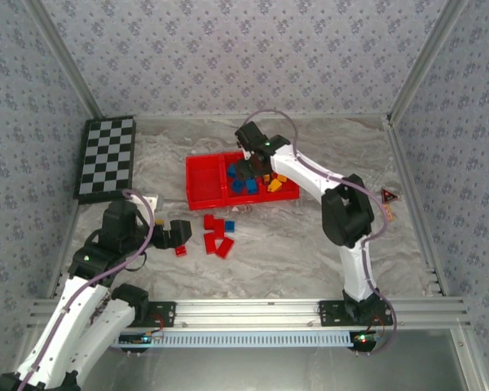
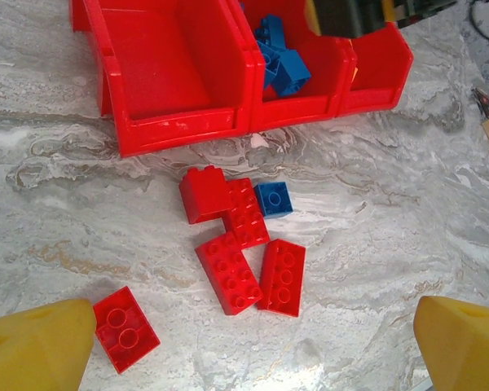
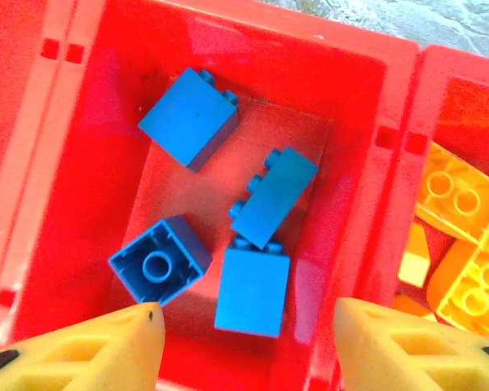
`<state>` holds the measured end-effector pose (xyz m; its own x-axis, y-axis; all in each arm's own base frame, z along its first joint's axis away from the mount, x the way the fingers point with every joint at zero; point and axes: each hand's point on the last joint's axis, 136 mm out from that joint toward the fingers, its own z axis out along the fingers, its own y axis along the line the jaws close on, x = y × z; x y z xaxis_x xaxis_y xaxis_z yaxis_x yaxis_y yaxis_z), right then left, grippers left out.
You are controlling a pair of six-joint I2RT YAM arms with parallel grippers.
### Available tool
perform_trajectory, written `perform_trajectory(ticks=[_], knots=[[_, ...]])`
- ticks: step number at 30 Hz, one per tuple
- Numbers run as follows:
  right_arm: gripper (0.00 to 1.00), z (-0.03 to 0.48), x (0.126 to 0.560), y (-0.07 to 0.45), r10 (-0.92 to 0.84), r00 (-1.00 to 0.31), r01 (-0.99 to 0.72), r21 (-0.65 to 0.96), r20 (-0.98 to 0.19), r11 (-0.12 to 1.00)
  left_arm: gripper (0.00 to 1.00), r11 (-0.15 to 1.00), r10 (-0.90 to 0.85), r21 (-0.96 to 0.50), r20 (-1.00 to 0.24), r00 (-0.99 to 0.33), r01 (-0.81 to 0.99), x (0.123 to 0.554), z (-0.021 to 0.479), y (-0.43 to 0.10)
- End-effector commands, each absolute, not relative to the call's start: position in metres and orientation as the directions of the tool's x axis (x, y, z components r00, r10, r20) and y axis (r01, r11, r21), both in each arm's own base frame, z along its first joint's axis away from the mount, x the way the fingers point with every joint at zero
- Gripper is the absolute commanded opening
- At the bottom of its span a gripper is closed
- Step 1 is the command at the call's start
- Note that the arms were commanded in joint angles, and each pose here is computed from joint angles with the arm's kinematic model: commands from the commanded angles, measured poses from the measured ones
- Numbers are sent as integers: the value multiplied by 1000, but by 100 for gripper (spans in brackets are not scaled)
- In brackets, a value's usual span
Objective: Sort the legos into containers by color
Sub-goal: Place the lego in the container, then pick up the lego from the center of the table.
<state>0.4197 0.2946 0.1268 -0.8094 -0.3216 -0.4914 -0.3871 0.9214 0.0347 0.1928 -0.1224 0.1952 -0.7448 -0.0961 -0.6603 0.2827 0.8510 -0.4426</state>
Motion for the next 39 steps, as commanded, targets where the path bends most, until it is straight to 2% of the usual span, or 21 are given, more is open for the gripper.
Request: perform_trajectory(ticks=[1, 6, 8, 15, 22, 27, 33, 39], knots=[[60, 160, 406, 294, -210, -809, -327, 122, -549, 937, 100, 853, -85, -434, -664, -743, 291, 194, 194, -123], [66, 162, 373, 295, -63, -827, -244, 256, -559, 935, 100, 854, -87, -434, -663, -744, 287, 194, 194, -123], [71, 162, 360, 294, -38, -822, -219, 253, -568, 942, 100, 854, -87, -434, -663, -743, 288, 194, 194, -123], [73, 139, 311, 317, -62, -845, -208, 219, -531, 953, 100, 852, -88, -435, -667, -740, 291, 193, 196, -123], [69, 91, 287, 343, -101, -890, -209, 200, -445, 957, 100, 849, -90, -437, -673, -734, 296, 192, 198, -123], [62, 67, 282, 347, -107, -908, -190, 170, -405, 967, 100, 846, -91, -439, -679, -729, 303, 191, 199, -123], [53, 47, 280, 353, -106, -927, -174, 162, -361, 971, 100, 844, -91, -440, -680, -727, 306, 191, 200, -123], [51, 41, 280, 360, -103, -928, -174, 172, -358, 970, 100, 844, -91, -441, -681, -727, 307, 191, 200, -124]])
